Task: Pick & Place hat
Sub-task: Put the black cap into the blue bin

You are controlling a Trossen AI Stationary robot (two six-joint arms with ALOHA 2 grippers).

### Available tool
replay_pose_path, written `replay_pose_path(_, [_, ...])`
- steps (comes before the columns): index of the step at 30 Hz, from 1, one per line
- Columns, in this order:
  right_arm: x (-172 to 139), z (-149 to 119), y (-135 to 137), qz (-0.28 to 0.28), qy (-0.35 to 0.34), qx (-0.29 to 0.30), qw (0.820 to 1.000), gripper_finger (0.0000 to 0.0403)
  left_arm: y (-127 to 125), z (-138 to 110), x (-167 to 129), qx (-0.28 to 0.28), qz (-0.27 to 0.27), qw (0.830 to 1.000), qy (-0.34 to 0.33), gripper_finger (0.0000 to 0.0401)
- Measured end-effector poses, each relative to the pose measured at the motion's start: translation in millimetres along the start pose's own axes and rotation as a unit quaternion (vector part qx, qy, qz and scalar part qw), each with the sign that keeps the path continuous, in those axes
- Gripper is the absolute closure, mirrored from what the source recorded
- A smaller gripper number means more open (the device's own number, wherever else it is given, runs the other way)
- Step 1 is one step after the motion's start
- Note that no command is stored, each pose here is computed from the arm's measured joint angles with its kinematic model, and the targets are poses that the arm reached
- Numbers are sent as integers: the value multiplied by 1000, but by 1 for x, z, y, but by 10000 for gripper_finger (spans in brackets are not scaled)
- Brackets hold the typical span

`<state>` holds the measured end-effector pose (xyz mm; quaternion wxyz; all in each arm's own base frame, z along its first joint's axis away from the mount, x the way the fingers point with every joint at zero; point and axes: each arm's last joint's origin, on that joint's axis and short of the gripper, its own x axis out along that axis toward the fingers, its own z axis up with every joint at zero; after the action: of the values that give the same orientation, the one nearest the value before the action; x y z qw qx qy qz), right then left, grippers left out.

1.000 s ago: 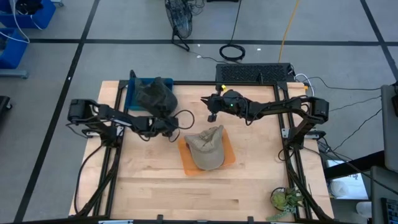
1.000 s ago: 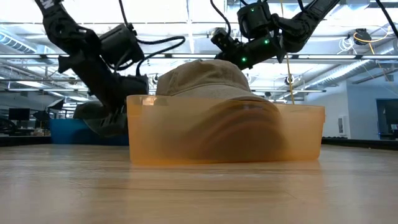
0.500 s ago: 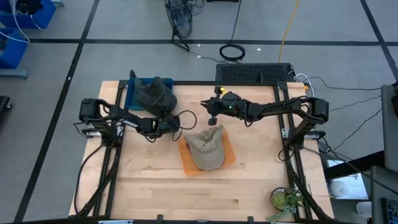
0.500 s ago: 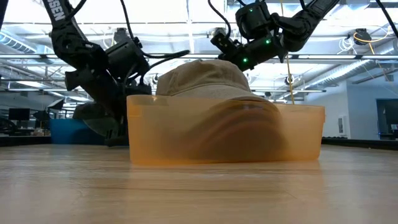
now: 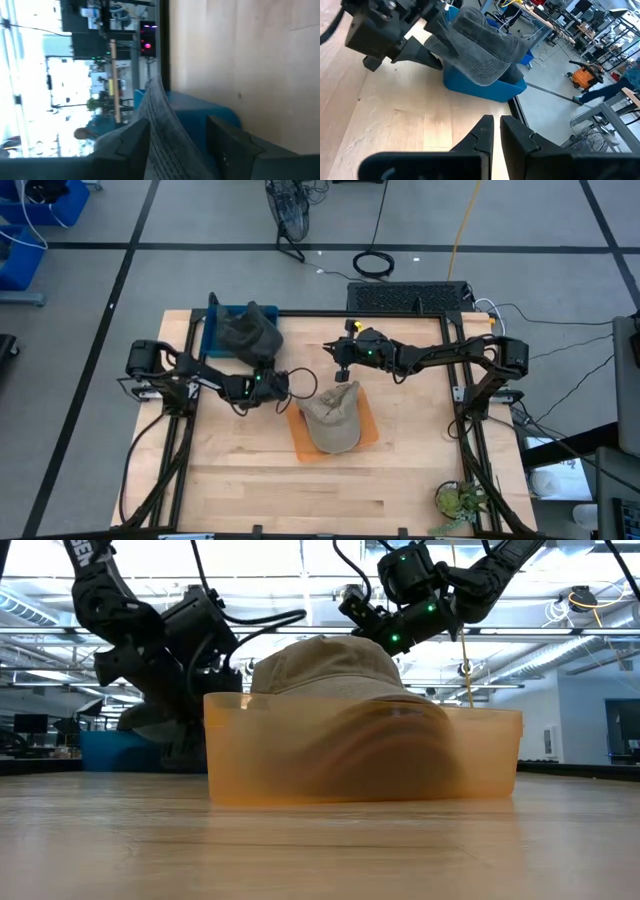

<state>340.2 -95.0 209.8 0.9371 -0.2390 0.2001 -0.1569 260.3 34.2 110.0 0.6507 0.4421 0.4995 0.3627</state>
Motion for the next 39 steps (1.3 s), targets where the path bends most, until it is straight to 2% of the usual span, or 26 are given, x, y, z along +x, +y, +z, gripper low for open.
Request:
replay_pose_path(13, [0, 0, 0, 0, 0, 0, 1000, 383, 7, 5, -16, 29, 101, 994, 35, 282])
replay_pose_path(20, [0, 0, 0, 0, -1, -1, 1000, 383, 33, 5, -36, -35, 127, 991, 21, 344])
replay_pose_path(24, [0, 0, 0, 1, 0, -1, 1000, 383, 53, 3, -54, -77, 130, 988, -6, 387])
replay_pose_path(29, [0, -2, 2, 8, 13, 9, 1000, 383, 79, -9, -76, -111, 137, 984, -29, 368])
replay_pose_path(32, [0, -5, 3, 16, 27, 14, 999, 383, 93, -20, -89, -107, 134, 984, -45, 366])
replay_pose_path(36, [0, -7, 4, 20, 35, 27, 999, 383, 103, -37, -102, -101, 96, 986, -97, 388])
replay_pose_path(39, [0, -6, 5, 21, 35, 33, 999, 383, 107, -51, -106, -98, 49, 985, -136, 387])
